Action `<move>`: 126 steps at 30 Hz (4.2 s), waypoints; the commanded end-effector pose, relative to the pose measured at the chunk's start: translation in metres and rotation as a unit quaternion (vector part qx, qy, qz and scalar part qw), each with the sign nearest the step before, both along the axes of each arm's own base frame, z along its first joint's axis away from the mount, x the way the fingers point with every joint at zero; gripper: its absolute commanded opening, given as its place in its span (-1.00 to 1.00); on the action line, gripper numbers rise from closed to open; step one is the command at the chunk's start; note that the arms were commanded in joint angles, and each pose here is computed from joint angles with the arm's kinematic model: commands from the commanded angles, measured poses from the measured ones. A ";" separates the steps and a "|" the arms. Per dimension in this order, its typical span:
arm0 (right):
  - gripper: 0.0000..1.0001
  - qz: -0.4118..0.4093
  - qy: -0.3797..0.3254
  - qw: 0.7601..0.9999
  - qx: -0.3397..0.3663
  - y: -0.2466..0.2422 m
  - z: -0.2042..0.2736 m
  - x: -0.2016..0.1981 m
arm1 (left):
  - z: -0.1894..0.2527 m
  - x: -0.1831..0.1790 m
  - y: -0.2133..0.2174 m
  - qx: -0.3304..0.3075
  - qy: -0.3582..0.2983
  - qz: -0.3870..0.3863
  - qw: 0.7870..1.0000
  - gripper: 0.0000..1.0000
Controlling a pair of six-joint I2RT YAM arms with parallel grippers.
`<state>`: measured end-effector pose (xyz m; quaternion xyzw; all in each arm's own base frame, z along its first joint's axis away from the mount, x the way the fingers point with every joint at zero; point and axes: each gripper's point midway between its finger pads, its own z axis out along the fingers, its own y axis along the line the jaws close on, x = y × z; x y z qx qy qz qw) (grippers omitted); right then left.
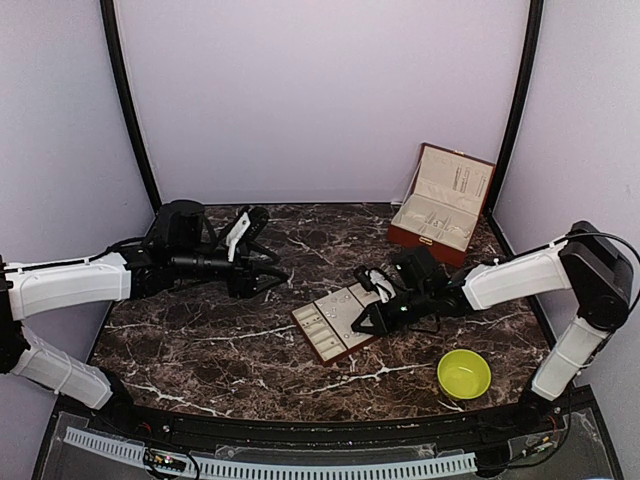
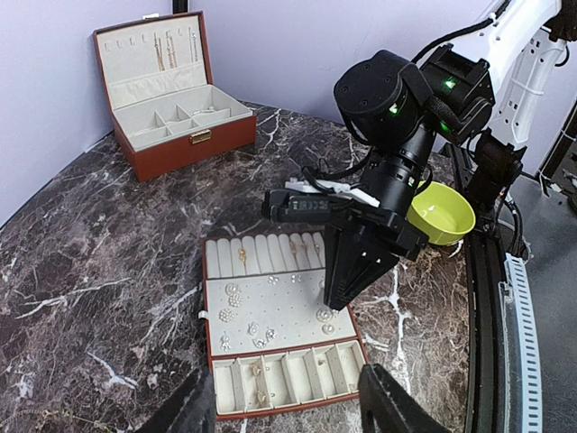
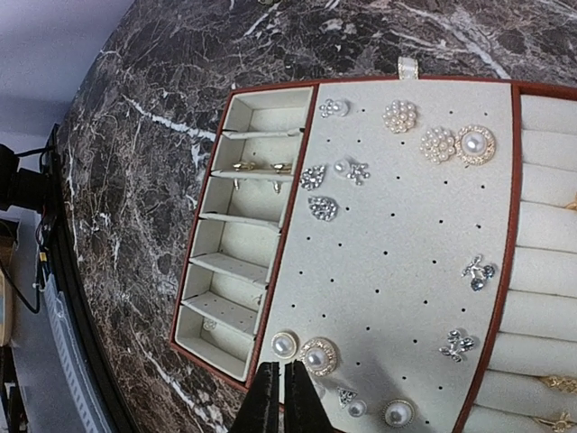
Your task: Organize the mixed jewelry
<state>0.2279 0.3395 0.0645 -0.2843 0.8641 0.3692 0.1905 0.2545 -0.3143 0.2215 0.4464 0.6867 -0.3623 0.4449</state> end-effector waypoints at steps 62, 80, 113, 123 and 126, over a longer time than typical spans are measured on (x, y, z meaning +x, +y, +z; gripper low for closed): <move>0.19 -0.099 -0.121 0.981 0.113 -0.001 0.088 0.033 | 0.012 0.058 0.047 0.016 -0.001 0.233 0.972 0.38; 0.73 -0.284 -0.265 0.918 0.081 -0.074 0.127 0.101 | -0.033 0.074 0.091 0.036 0.128 0.364 0.922 0.49; 0.63 -0.397 -0.184 0.898 -0.047 -0.160 0.070 0.157 | -0.145 0.036 0.198 0.071 0.326 0.524 0.784 0.47; 0.55 -0.509 -0.154 0.837 -0.129 -0.251 0.084 0.190 | -0.100 0.083 0.191 0.099 0.262 0.470 0.837 0.48; 0.55 -0.537 -0.143 0.817 -0.153 -0.278 0.082 0.199 | -0.090 0.098 0.190 0.107 0.243 0.458 0.848 0.48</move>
